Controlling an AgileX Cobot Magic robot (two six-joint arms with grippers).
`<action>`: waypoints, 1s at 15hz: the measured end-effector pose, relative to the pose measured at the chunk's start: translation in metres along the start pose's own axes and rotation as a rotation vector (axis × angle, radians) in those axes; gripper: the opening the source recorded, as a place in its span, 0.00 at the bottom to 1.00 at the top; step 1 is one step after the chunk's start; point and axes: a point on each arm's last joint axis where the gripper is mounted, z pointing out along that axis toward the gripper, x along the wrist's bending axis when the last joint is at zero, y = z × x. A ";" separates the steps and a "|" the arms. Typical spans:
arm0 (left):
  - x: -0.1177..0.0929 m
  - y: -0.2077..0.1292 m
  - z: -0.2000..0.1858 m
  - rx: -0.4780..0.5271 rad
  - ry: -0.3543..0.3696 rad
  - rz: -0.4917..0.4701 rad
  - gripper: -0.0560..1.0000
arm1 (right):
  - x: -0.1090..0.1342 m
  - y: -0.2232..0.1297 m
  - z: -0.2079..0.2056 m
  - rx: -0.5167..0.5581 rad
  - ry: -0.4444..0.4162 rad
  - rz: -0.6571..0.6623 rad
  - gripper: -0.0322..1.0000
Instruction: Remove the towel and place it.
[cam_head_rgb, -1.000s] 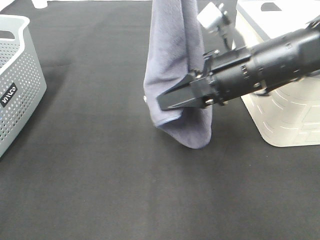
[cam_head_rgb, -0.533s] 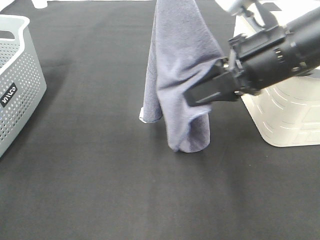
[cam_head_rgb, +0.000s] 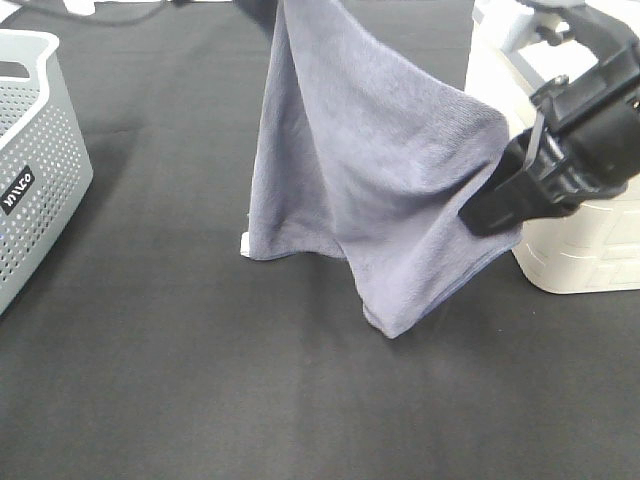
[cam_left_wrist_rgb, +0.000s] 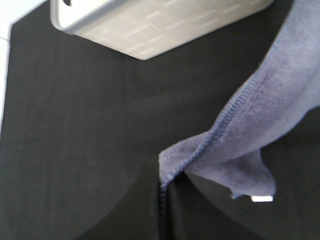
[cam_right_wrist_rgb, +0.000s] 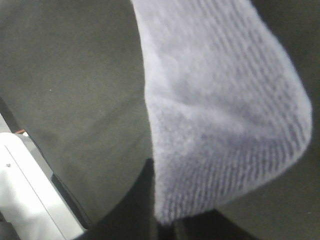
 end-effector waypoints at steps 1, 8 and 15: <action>-0.001 -0.002 0.003 0.011 -0.013 -0.024 0.05 | -0.001 0.003 -0.005 0.005 -0.011 -0.021 0.04; 0.002 -0.012 0.001 0.121 0.055 -0.488 0.05 | -0.011 0.040 -0.037 -0.147 -0.176 -0.115 0.04; 0.025 -0.026 -0.006 0.178 0.373 -0.720 0.05 | -0.040 0.097 -0.037 -0.216 -0.319 -0.438 0.04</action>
